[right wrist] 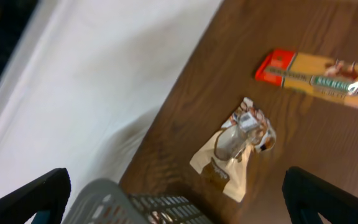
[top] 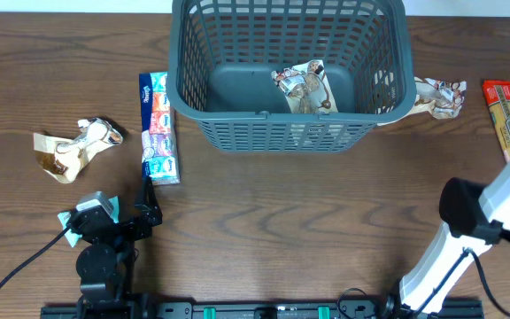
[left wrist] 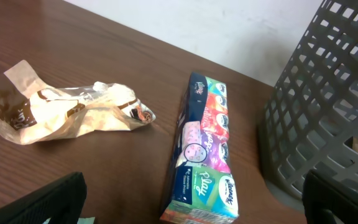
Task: Pack container
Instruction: 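Move the right gripper back to the second mushroom bag and grasp it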
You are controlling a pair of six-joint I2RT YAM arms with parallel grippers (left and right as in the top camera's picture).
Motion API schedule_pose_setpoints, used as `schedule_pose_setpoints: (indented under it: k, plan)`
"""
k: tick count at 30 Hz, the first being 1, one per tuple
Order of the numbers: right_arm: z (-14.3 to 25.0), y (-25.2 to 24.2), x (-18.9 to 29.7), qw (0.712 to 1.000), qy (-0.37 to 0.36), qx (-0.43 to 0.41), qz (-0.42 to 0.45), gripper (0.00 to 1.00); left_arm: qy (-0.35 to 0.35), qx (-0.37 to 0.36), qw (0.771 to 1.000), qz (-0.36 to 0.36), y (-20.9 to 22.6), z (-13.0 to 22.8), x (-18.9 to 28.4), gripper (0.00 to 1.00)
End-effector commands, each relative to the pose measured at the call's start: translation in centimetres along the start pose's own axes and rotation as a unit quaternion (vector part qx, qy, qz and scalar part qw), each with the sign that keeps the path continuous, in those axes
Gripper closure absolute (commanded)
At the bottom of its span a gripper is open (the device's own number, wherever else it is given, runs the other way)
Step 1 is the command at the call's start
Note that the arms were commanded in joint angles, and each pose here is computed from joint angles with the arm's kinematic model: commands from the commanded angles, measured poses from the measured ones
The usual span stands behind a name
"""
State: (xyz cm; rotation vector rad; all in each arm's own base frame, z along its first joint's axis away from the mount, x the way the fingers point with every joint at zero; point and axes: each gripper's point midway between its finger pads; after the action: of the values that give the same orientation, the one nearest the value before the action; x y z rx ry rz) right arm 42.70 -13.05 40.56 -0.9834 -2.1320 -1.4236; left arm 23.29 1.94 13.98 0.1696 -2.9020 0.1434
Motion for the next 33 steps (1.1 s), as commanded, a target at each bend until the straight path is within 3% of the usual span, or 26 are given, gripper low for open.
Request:
schedule_pose_setpoints:
  k: [1, 6, 14, 22, 33]
  plan:
    - [1.8, -1.3, -6.4, 0.996, 0.030, -0.059, 0.057, 0.01, 0.020, -0.009, 1.000, 0.005, -0.1, 1.3, -0.1, 0.02]
    - [4.0, -1.2, -12.6, 0.994, 0.062, -0.069, 0.065, 0.01, 0.020, -0.009, 1.000, 0.005, -0.1, 1.3, -0.1, 0.02]
    - [9.3, -7.3, -19.9, 0.964, 0.125, -0.134, 0.191, 0.01, 0.020, -0.009, 1.000, 0.005, -0.1, 1.3, -0.1, 0.02]
    - [12.0, -13.2, -23.1, 0.934, 0.134, -0.135, 0.302, 0.01, 0.020, -0.009, 1.000, 0.005, -0.1, 1.3, -0.1, 0.02]
    - [11.8, -17.9, -25.2, 0.915, 0.082, -0.098, 0.382, 0.01, 0.020, -0.009, 1.000, 0.005, -0.1, 1.3, -0.1, 0.02]
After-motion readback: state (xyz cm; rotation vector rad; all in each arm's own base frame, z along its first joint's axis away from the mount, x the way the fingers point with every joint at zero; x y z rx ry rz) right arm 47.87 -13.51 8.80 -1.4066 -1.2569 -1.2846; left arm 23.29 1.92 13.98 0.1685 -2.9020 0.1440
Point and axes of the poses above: each gripper's point midway between its finger pads, its own x axis back along the fingers, its own y axis along the line the jaws close on, z = x × y, and after that the axes turned 14 degrees about -x, right-handed
